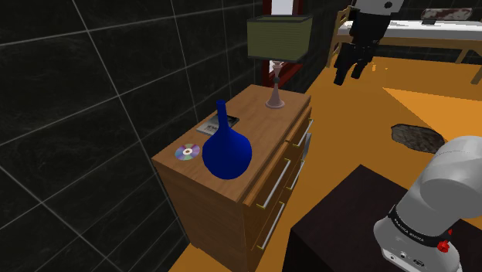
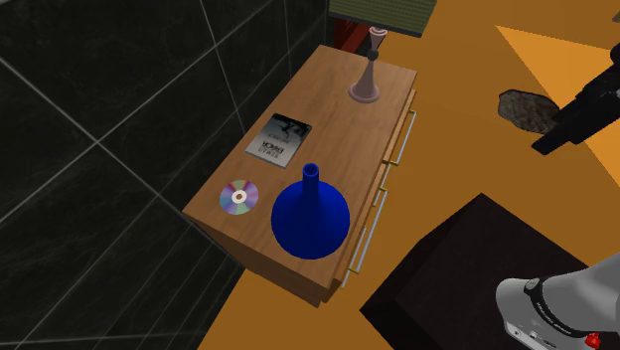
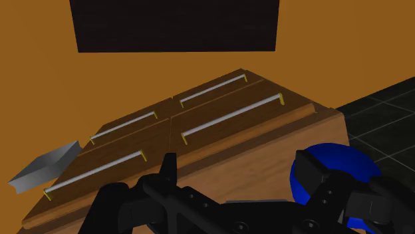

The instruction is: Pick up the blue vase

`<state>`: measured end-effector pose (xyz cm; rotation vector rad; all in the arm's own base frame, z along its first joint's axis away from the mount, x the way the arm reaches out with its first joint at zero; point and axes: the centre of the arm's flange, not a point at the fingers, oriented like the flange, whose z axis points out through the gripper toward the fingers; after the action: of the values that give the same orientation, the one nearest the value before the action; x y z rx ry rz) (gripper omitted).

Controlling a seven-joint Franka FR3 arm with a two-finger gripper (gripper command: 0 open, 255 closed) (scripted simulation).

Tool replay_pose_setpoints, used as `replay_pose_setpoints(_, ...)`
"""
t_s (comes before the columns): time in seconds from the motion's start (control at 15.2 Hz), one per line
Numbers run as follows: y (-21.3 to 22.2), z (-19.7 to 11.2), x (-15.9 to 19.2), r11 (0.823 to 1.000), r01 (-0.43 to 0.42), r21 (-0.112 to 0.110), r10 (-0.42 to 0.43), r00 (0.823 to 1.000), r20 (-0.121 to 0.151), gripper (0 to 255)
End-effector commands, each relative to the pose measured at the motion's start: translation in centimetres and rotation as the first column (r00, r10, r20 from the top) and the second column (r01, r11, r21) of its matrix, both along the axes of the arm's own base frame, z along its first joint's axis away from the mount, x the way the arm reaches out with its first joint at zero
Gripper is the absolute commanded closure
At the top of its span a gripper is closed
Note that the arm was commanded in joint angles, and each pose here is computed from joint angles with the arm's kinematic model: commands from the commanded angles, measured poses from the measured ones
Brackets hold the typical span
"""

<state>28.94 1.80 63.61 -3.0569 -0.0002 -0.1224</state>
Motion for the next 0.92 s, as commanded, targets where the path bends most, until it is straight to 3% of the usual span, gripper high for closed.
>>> replay_pose_setpoints(0.0, 0.0, 0.0, 0.0, 1.0, 0.0, 0.0, 0.0, 1.0, 0.0, 0)
replay_pose_setpoints(0.86, 14.2, -0.1, 12.0, 0.999, -0.03, -0.042, 0.026, 0.995, -0.096, 0)
